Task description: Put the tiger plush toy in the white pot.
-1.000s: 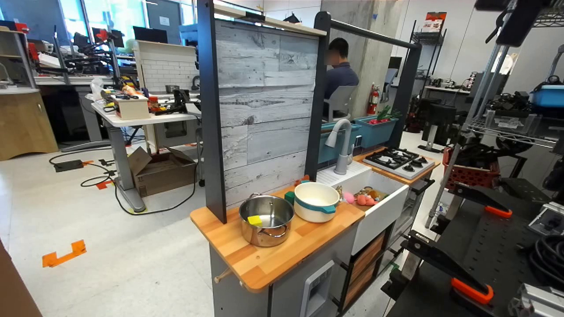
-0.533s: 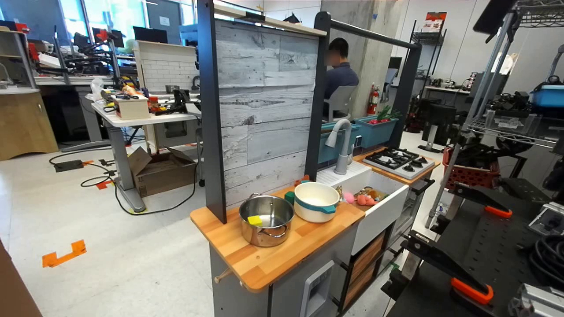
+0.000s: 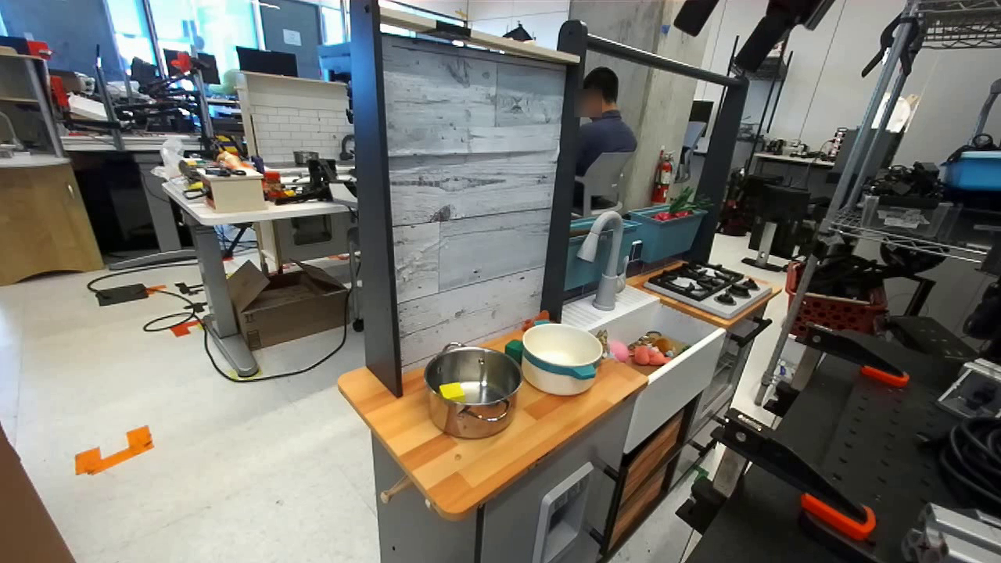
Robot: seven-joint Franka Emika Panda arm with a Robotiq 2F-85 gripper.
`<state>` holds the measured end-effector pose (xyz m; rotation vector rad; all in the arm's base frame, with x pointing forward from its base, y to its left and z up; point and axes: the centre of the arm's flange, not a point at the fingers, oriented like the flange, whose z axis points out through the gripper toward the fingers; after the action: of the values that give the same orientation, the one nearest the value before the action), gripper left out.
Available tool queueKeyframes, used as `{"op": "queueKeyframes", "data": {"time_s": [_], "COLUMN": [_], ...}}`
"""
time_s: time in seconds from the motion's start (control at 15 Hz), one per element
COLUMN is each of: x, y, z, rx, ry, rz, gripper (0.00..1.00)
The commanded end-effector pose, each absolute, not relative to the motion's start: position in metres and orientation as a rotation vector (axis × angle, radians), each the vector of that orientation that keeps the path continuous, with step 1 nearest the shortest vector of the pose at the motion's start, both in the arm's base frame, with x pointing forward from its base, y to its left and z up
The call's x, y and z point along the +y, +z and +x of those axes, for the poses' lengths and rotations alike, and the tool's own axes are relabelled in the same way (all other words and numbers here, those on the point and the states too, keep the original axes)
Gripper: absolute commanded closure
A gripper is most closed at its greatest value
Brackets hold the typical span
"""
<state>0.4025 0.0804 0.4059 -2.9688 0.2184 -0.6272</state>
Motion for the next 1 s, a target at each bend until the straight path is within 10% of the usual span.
{"op": "queueKeyframes", "data": {"time_s": [0.0, 0.93], "x": [0.075, 0.032], "y": [0.403, 0.489], "z": [0.448, 0.597], "rx": [0.215, 0.388], "ry": [-0.691, -0.331], "rz": [-2.987, -3.193], "gripper": [0.0, 0.0]}}
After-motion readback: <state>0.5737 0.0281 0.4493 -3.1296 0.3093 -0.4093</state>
